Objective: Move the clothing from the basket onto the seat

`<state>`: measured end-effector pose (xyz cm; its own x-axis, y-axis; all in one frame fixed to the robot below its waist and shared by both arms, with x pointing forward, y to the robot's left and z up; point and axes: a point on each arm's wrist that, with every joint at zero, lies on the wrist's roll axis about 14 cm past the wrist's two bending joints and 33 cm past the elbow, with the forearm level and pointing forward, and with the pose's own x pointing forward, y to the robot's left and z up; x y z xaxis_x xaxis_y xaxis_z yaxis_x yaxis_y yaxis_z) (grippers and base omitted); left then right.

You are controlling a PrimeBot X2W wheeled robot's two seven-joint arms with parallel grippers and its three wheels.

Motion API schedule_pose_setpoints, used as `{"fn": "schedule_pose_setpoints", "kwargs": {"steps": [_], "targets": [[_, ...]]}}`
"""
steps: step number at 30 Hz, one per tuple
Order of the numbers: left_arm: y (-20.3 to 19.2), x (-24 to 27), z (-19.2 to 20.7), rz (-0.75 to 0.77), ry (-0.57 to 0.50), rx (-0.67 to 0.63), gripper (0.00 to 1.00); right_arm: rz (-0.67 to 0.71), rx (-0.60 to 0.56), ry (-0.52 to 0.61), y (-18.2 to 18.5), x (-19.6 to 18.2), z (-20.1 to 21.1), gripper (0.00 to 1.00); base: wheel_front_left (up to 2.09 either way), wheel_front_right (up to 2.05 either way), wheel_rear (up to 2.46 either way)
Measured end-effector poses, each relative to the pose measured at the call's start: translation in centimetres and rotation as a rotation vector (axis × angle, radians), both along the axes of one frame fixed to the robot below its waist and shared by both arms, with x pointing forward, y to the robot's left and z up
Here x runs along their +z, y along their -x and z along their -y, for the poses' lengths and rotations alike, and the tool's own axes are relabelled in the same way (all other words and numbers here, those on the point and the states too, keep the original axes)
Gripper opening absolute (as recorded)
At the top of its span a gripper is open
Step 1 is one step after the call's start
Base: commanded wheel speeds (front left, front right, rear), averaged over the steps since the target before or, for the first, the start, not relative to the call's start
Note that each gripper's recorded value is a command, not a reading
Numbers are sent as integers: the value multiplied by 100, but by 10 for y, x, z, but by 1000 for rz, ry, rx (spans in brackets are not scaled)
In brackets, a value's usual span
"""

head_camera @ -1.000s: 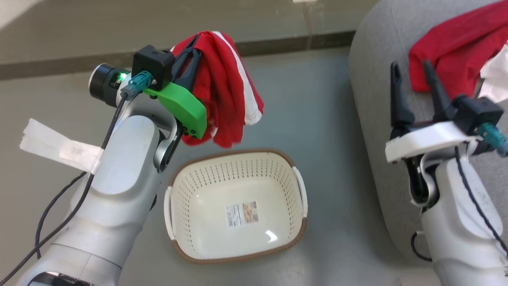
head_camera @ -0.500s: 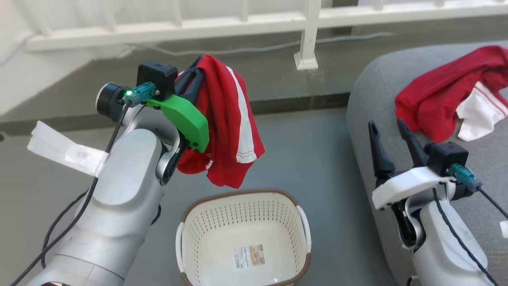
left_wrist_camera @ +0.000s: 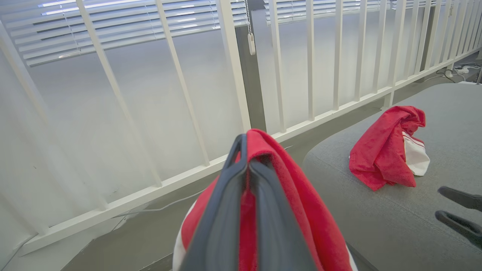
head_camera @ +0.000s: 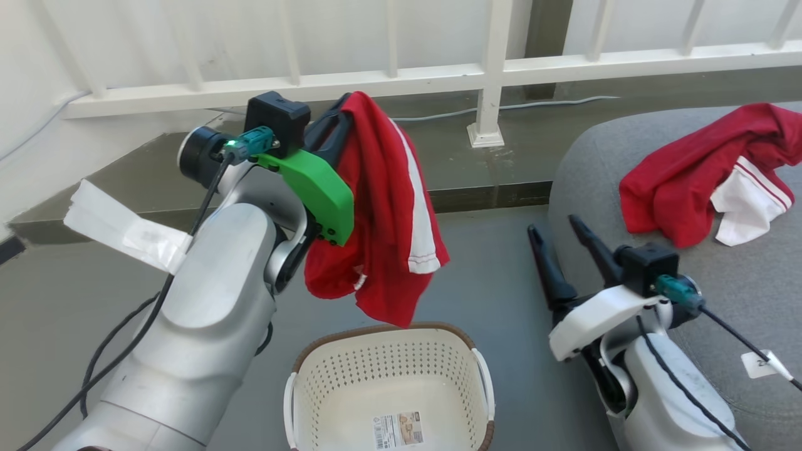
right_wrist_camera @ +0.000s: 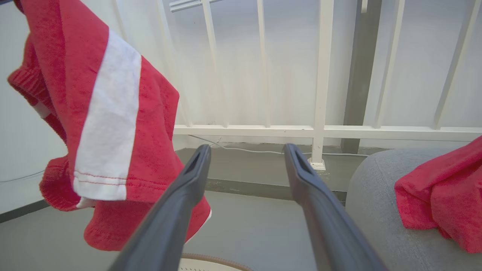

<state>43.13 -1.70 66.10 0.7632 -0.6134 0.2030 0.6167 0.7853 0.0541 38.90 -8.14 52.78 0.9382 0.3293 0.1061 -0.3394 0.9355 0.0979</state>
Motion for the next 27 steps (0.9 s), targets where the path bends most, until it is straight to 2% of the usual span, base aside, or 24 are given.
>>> {"fn": "schedule_pose_setpoints", "kwargs": {"steps": [17,27], "targets": [[21,6,-2,7,-4,-28,0,38,354,26,14,18,-108,100,0,0,0],[35,8,16,-4,24,-102,0,8,429,25,21,13,-126,100,0,0,0]]}}
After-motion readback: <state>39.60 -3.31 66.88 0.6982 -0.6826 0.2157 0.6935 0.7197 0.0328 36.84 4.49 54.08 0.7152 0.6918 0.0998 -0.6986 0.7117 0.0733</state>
